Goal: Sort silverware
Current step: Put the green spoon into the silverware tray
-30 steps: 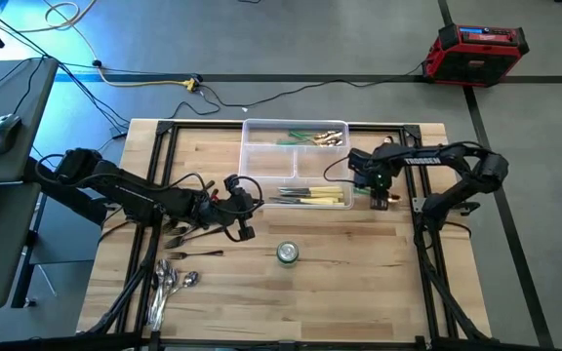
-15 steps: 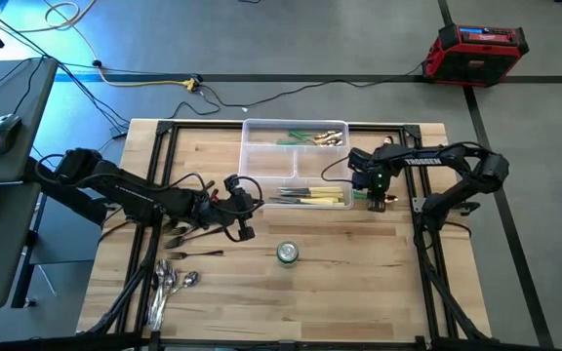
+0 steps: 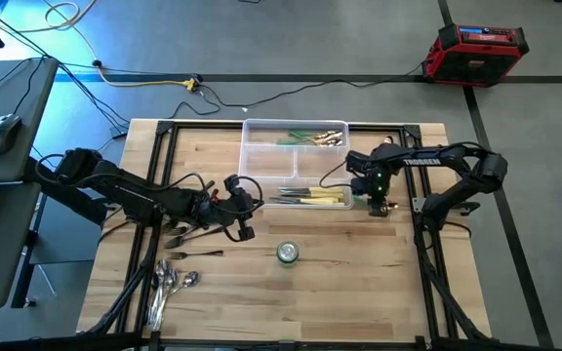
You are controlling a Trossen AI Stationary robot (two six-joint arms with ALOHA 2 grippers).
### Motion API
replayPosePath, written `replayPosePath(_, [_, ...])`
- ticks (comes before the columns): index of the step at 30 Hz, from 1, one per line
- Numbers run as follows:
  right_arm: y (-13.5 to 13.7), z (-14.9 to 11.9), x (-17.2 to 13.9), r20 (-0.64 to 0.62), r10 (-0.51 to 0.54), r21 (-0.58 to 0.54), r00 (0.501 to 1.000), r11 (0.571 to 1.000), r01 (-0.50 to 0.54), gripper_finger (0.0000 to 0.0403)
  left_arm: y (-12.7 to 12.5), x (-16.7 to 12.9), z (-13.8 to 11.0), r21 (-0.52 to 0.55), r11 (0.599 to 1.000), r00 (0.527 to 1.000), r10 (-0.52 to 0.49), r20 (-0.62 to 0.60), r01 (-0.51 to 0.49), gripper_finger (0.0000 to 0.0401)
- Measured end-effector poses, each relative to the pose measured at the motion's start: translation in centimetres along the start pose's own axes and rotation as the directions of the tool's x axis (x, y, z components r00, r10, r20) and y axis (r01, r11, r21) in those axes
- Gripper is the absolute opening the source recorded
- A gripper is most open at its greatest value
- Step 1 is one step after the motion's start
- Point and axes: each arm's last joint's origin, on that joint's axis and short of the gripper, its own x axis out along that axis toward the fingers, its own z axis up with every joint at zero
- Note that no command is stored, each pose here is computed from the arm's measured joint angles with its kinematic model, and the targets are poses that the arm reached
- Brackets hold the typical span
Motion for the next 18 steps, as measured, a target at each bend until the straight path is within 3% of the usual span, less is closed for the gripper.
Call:
replayPosePath(4, [-0.20, 0.00, -0.01, -0.014, -0.054, 0.024, 0.998, 0.998, 0.054, 0.0094, 0.00, 0.00, -0.02, 0.000, 1.000, 1.000, 0.000, -0.001, 0.000, 0.0000])
replayPosePath(12, [0.15, 0.16, 0.07, -0.013, -0.049, 0.010, 0.999, 0.999, 0.049, 0.0094, 0.00, 0.00, -0.02, -0.007, 1.000, 1.000, 0.000, -0.002, 0.000, 0.0000])
replayPosePath(18, [0.29, 0.19, 0.49, -0.033, -0.124, 0.008, 0.992, 0.992, 0.124, 0.0094, 0.00, 0.00, -0.03, -0.006, 1.000, 1.000, 0.001, -0.002, -0.001, 0.0000])
